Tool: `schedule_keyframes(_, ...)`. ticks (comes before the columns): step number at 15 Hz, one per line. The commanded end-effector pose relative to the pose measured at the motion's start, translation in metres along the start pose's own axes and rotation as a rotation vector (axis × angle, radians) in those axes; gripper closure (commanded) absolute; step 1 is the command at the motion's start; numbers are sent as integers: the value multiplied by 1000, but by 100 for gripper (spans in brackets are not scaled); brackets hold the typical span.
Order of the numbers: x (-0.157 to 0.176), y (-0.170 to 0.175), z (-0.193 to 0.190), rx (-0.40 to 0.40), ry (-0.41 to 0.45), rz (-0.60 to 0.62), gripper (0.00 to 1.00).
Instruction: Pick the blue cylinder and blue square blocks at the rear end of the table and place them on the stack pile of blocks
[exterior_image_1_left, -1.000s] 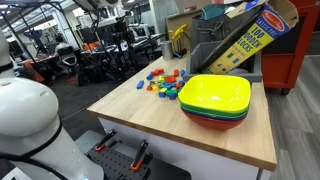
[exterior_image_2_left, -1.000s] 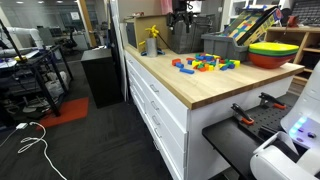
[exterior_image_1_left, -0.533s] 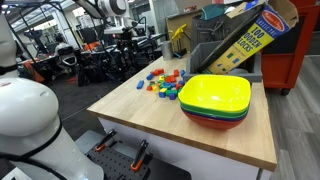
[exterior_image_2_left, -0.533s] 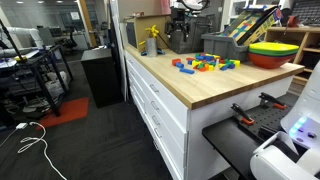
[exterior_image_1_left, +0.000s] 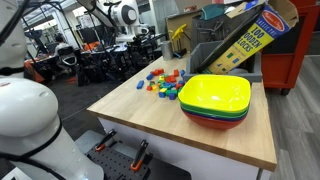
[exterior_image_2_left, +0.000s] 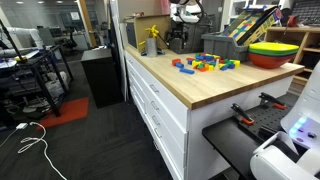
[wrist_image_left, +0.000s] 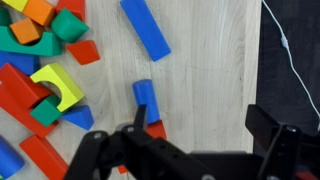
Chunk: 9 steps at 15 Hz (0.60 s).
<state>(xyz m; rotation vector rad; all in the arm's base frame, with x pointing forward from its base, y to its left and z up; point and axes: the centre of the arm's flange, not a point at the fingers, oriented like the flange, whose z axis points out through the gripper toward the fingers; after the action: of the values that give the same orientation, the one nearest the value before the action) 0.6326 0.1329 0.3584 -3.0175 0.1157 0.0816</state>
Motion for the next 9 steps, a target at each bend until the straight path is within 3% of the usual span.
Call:
schedule_keyframes(1, 3, 0, 3, 19, -6, 13, 0)
schedule_keyframes(6, 9, -4, 4, 47, -7, 27, 0)
schedule_keyframes(9, 14, 0, 16, 41, 42, 44, 0)
